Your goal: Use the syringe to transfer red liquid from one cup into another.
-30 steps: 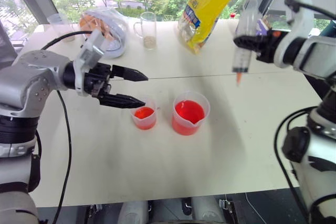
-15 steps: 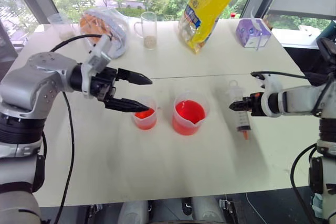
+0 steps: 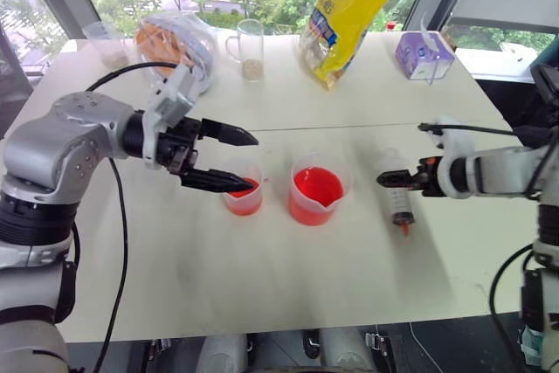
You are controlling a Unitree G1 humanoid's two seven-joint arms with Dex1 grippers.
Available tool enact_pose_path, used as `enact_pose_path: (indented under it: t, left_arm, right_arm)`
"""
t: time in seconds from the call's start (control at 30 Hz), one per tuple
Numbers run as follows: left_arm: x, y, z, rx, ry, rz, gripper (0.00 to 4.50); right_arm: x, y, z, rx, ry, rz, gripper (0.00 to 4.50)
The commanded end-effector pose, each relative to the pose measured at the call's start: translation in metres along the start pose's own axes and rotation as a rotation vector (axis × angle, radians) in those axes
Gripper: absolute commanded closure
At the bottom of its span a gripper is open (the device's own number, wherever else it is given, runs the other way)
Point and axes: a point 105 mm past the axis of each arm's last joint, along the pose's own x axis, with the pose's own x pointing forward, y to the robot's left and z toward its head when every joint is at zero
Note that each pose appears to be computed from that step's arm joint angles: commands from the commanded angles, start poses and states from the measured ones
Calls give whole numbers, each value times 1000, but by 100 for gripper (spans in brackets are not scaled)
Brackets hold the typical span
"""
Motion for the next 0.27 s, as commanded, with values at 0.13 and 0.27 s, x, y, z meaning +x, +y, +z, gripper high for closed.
enact_pose_path:
  t: [0.13, 0.27]
  left_arm:
    - [-16, 0, 5, 29, 10, 62, 16]
    - [-21, -1, 2, 13, 16, 88, 16]
  right_arm:
    - [-69, 47, 24, -342, -226, 213, 5]
    - [-91, 55, 16, -445, -243, 268, 5]
